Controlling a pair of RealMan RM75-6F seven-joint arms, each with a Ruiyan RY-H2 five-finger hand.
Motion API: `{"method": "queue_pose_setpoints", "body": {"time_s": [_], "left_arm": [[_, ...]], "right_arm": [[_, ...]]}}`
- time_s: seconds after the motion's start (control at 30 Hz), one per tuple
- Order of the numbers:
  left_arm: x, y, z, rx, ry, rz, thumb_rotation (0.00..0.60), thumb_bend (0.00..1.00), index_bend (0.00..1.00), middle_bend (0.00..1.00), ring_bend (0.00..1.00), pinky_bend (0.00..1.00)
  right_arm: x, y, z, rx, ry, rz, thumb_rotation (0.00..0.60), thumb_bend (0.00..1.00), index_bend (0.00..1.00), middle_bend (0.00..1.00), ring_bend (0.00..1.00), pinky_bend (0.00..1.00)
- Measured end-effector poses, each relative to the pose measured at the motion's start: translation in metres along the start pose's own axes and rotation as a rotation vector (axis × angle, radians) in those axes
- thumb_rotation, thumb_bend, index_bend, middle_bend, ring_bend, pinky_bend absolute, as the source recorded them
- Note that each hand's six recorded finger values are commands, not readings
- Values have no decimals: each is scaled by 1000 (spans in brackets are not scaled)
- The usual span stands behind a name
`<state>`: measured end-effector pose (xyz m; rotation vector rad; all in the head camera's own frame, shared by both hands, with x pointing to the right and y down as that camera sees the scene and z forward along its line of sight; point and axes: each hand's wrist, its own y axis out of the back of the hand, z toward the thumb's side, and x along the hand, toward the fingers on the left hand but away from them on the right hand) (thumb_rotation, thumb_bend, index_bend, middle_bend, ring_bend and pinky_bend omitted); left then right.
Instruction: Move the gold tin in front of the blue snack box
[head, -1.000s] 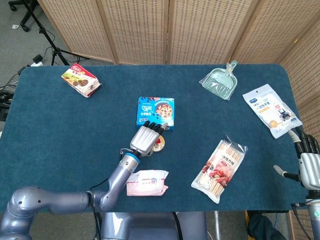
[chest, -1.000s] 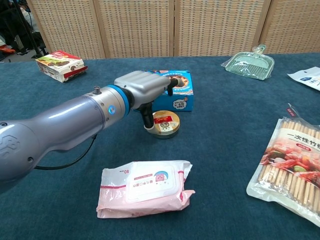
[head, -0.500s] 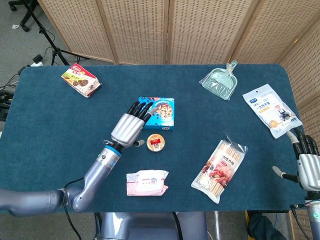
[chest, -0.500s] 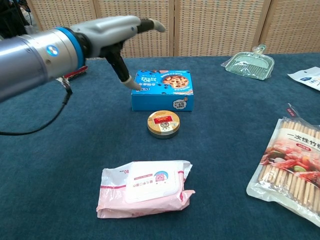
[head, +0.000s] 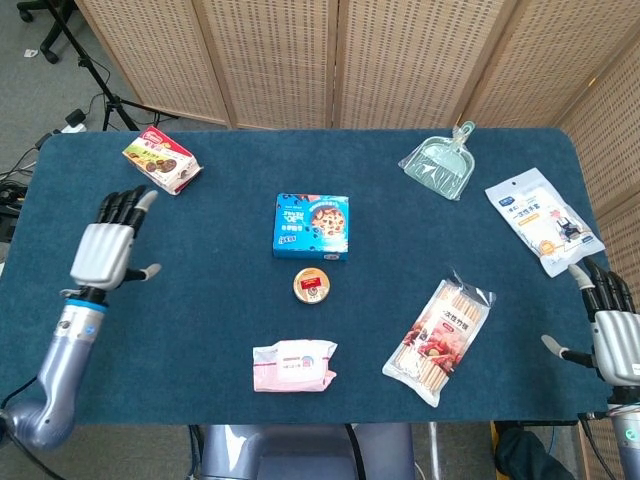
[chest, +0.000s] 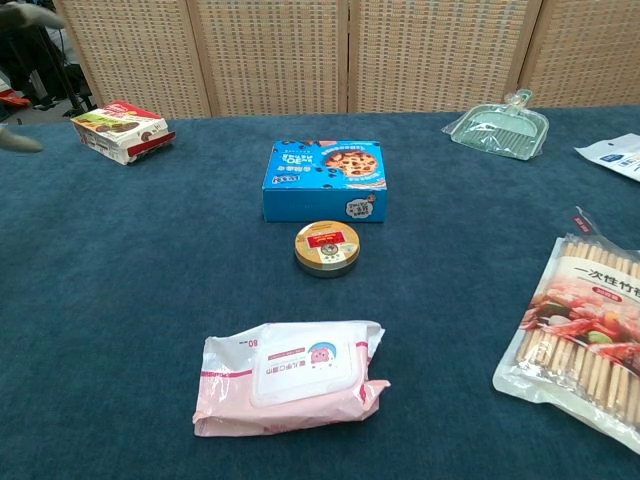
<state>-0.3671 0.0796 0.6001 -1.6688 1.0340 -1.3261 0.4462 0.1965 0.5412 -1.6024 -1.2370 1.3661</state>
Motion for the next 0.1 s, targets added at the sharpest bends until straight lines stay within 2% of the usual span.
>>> {"method": "queue_pose_setpoints", "body": {"time_s": [0.1], "left_arm": [[-25, -4, -52, -24, 85, 41, 600, 0, 0, 0, 0, 0]], "right_arm": [[0, 0, 1, 1, 6, -1, 600, 0, 0, 0, 0, 0]]}}
